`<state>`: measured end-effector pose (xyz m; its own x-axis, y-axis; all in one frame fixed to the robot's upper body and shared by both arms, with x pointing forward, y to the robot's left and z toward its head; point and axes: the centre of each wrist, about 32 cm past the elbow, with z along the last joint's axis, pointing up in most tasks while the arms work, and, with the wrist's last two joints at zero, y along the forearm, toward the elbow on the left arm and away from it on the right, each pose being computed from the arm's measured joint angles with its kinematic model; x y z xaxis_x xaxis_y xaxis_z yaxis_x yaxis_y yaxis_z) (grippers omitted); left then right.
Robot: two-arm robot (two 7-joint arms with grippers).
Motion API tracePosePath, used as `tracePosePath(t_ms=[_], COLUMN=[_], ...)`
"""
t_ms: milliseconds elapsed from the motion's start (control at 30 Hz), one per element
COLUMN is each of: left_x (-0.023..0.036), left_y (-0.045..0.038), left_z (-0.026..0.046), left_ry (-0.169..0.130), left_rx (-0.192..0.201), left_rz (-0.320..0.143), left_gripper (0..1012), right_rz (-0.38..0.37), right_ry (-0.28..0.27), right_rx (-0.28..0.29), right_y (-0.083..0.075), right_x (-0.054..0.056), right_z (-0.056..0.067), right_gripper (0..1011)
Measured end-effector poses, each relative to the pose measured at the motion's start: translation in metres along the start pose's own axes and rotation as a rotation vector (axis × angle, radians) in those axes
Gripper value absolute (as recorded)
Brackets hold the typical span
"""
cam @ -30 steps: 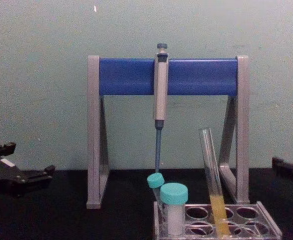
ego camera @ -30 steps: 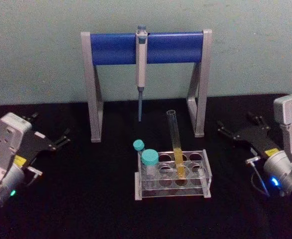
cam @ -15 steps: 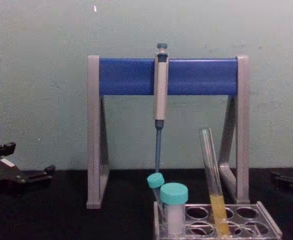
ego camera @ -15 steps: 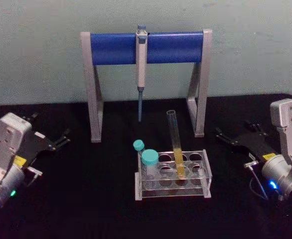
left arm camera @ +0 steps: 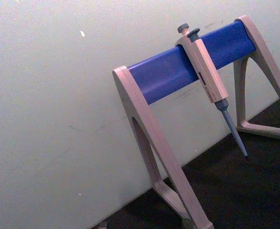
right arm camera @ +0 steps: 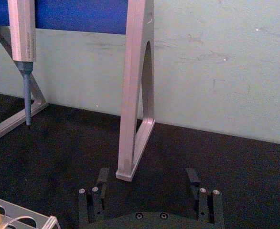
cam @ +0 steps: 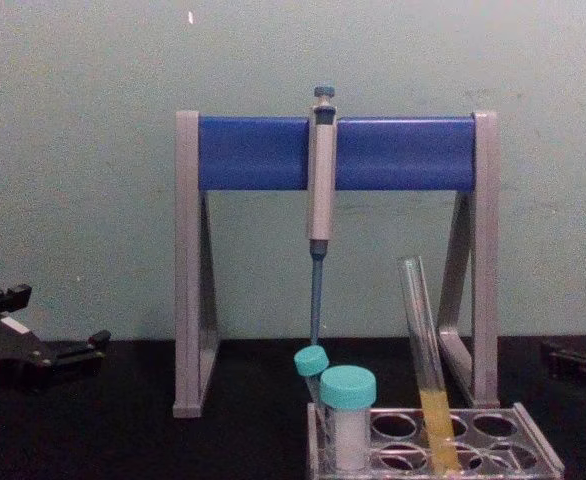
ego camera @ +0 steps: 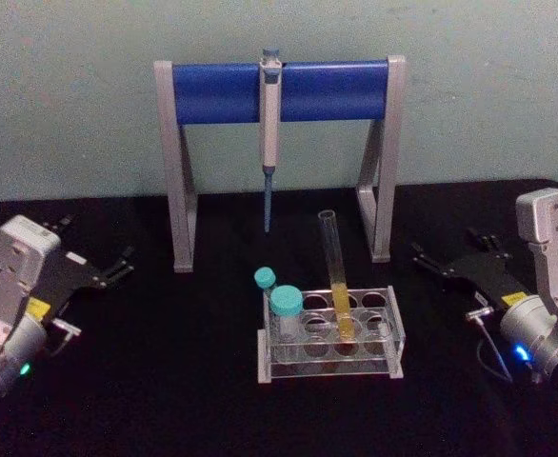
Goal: Pick up the test tube from the test tube rack, shake it, then place it back into the test tube rack.
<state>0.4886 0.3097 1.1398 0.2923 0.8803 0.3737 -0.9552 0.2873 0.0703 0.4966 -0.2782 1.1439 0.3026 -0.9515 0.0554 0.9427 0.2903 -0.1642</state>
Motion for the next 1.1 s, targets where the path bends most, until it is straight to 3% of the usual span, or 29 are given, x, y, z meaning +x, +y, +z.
tracePosePath(t_ms=[1100], left_x=[0.0], left_y=[0.0], left_z=[0.0], left_ry=[0.0], left_rx=[0.0], left_rz=[0.0], left_gripper=[1001], right_rz=[0.0], right_ry=[-0.003], right_rx=[0.002], right_y=[-0.0001], right_x=[-0.0002], right_z=[0.0003], right_gripper=[1000])
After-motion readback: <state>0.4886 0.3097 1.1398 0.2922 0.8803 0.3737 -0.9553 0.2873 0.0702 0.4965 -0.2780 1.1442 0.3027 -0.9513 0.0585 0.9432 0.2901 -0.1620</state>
